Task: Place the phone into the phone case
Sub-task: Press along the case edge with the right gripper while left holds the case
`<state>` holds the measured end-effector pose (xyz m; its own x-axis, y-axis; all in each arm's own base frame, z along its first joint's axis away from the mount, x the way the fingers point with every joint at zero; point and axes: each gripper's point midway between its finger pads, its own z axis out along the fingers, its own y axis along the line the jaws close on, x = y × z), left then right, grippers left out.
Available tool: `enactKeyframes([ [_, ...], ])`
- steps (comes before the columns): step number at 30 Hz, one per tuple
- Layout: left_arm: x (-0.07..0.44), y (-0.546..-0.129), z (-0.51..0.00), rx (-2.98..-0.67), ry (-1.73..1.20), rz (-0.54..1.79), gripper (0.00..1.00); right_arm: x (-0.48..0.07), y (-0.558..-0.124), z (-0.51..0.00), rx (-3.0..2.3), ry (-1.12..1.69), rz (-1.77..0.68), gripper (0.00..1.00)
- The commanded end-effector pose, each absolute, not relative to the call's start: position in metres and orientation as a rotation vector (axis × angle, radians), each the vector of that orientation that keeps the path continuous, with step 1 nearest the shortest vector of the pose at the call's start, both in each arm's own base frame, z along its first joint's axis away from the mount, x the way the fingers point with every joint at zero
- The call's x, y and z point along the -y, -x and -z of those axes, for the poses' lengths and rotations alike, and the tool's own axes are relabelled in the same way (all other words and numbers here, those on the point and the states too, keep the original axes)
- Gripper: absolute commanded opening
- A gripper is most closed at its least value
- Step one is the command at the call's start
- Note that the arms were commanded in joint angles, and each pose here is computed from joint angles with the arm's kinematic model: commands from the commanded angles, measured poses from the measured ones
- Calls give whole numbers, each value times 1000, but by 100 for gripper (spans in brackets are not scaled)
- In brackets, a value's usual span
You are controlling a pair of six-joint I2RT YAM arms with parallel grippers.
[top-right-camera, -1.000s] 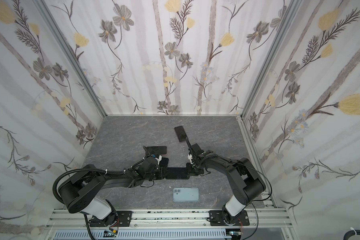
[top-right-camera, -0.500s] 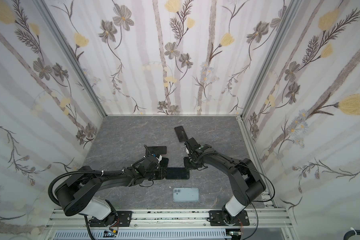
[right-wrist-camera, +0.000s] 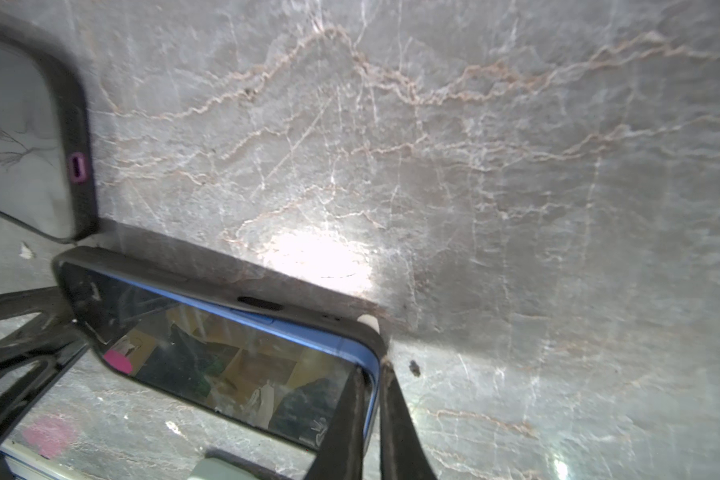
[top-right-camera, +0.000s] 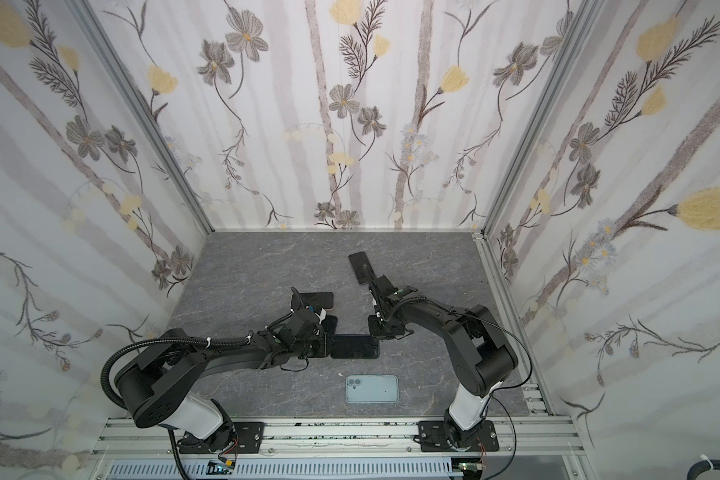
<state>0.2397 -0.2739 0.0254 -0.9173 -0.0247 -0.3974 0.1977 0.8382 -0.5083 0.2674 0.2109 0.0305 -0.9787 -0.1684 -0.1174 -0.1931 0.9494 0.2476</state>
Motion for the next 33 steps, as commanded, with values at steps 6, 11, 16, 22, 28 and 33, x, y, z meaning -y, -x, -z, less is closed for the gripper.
enactKeyframes([
  [6, 273, -242, -20, -2633, -120, 770, 24, -208, -257, -15, -3074, 318, -384, 10],
  [11, 274, -241, -18, -2641, -121, 773, 24, -201, -252, -8, -3104, 329, -326, 10],
  [16, 274, -241, -18, -2640, -122, 776, 24, -194, -247, -3, -3124, 347, -238, 10],
  [22, 275, -243, -23, -2629, -119, 787, 24, -183, -252, -11, -3055, 408, -33, 15],
  [28, 277, -248, -39, -2585, -123, 796, 24, -191, -272, -47, -2883, 454, -21, 36],
  [33, 273, -253, -58, -2536, -116, 799, 24, -207, -280, -85, -2754, 487, -140, 42],
])
